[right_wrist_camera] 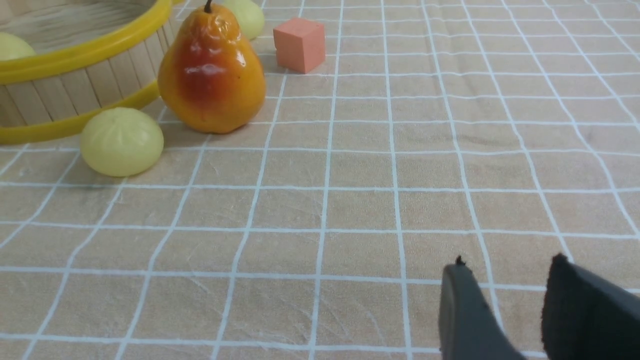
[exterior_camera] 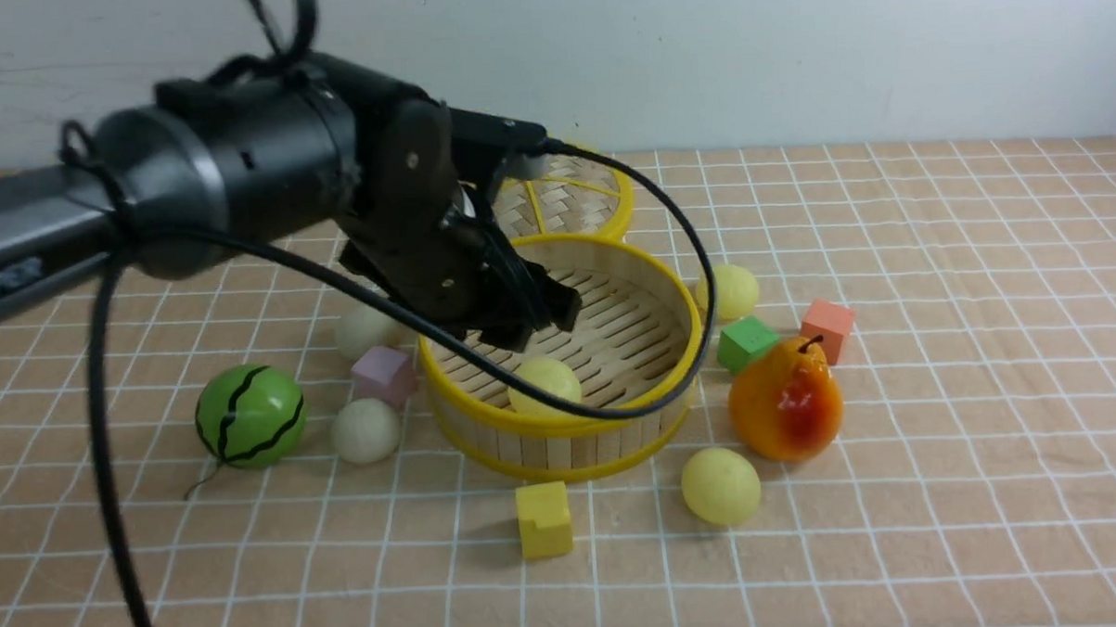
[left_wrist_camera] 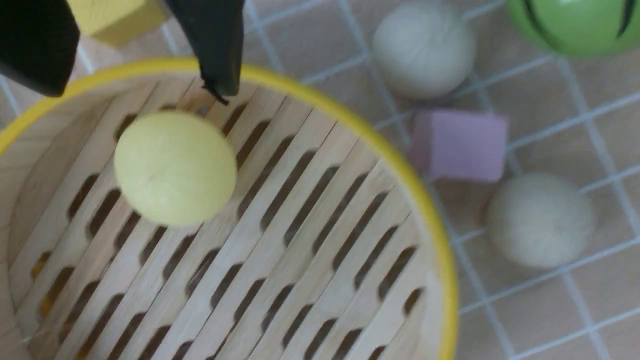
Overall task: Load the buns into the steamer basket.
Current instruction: Use the left arm to grab a steamed stuffed bun
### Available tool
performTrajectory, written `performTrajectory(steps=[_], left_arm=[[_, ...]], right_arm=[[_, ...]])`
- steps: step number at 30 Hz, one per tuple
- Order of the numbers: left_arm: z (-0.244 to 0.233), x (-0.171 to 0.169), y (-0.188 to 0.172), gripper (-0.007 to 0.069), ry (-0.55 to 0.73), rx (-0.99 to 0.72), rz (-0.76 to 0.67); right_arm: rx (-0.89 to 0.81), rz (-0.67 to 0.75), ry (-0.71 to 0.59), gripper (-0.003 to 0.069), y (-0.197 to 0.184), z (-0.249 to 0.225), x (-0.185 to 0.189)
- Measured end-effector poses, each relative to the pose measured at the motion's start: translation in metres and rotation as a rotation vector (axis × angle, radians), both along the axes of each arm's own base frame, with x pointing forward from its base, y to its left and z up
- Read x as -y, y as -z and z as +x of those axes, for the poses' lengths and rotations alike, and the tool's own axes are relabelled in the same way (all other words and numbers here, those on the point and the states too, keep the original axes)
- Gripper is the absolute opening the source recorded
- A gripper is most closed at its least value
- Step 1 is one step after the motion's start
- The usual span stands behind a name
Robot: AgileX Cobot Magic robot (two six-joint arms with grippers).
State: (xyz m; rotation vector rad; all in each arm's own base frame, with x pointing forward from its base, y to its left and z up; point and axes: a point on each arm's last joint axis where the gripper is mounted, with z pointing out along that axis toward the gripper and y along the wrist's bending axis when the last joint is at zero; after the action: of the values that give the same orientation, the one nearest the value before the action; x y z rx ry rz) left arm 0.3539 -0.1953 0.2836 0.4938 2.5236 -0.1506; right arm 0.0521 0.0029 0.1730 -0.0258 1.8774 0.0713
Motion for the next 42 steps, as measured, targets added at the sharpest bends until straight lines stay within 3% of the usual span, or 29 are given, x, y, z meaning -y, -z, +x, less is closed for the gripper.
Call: performTrajectory(steps=[4, 7, 18, 32, 35, 40, 42], left_arm=[[-0.004, -0.043, 0.024, 0.0233, -0.108, -0.135, 0.077], [0.001, -0.06, 0.046, 0.0199, -0.143, -0.164, 0.086], [0.027, -0.071, 0.073, 0.0285, -0.14, -0.089, 0.051], [0.04, -0.071, 0.098, 0.0281, -0.091, -0.045, 0.118], [0.04, -0.071, 0.098, 0.0239, -0.093, -0.049, 0.115], [0.037, -0.071, 0.095, 0.0005, -0.108, -0.076, 0.103], [0.033, -0.072, 0.086, -0.0012, -0.116, -0.078, 0.095]], right_arm=[[0.0, 0.0, 0.0, 0.0241, 0.0, 0.0, 0.0], [0.0, 0.0, 0.0, 0.0241, 0.0, 0.0, 0.0], [0.0, 0.0, 0.0, 0.0241, 0.0, 0.0, 0.0], [0.0, 0.0, 0.0, 0.0241, 0.0, 0.0, 0.0], [0.0, 0.0, 0.0, 0.0241, 0.0, 0.0, 0.0], [0.0, 0.0, 0.0, 0.0241, 0.0, 0.0, 0.0], [0.0, 0.0, 0.0, 0.0241, 0.0, 0.0, 0.0]])
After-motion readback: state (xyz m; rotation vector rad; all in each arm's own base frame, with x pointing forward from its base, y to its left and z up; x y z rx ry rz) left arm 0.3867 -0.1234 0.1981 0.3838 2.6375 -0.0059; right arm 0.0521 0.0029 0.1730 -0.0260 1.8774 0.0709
